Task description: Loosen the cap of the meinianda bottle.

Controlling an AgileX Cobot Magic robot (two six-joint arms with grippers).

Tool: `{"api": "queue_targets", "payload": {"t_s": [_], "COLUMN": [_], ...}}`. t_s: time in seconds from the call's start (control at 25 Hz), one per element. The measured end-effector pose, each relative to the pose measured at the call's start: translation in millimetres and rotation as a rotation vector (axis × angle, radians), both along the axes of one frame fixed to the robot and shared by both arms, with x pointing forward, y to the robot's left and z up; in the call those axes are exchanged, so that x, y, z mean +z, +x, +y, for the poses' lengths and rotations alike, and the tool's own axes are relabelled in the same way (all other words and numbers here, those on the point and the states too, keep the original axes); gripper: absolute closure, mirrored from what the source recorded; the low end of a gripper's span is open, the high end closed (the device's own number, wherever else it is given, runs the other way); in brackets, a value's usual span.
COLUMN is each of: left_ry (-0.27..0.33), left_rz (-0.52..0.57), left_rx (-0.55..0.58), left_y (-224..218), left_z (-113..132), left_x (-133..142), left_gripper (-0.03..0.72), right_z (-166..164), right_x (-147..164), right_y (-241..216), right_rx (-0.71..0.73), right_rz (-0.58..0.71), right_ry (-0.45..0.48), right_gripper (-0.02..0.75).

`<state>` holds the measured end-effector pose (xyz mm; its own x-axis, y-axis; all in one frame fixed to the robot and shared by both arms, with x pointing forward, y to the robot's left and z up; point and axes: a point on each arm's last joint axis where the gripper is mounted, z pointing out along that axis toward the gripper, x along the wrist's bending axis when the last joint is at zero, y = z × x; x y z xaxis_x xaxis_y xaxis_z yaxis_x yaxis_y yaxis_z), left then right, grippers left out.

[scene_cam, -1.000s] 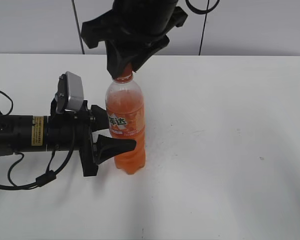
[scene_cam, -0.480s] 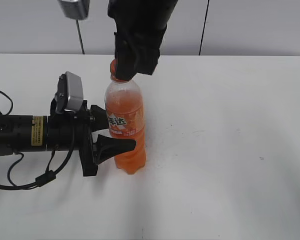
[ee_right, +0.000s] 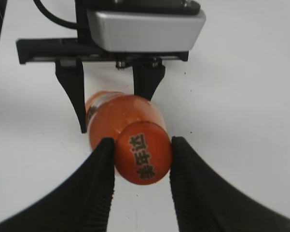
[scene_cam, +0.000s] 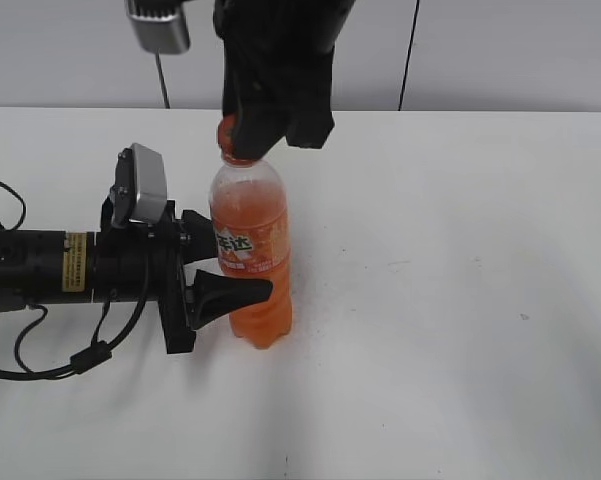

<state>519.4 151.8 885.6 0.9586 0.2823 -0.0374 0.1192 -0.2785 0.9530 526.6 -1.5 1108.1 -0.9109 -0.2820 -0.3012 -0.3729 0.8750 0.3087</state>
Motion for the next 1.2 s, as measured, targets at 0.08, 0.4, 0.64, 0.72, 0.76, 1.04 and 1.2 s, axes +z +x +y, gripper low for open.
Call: {"api": "queue_targets", "payload": {"t_s": [0.08,0.4,0.64,0.72,0.76,1.04,1.2], "left_ry": [0.000,0.001,0.000,0.000,-0.001,-0.001,-0.001], "left_rz": [0.000,0.000,0.000,0.000,0.000,0.000,0.000], "left_rx": [-0.001,-0.003,-0.001,-0.001,-0.001,0.000,0.000], "left_y": [0,0,0,0,0,0,0], "left_z": [0,0,0,0,0,0,0], "left_x": [0,0,0,0,0,0,0], "left_gripper": [0.275,0.275,0.275,0.275,0.275,0.275,0.275], "right_z": [-3,-48,-124,-154,-169,-224,-225], "right_x": [13,56,42,25,17,-74,-132], "right_y": [-6,-2,47,54,56,40,33], "right_rx": [-0.064,-0.743,-1.200,-1.323,-1.373,-1.590,-1.655], "right_rz": [0.026,0.080,0.173,0.208,0.212,0.301,0.331], "right_ry": [0.054,0.198,0.247,0.218,0.221,0.273,0.307], "right_gripper": [0.468,0.468,0.468,0.468,0.468,0.468,0.468]}}
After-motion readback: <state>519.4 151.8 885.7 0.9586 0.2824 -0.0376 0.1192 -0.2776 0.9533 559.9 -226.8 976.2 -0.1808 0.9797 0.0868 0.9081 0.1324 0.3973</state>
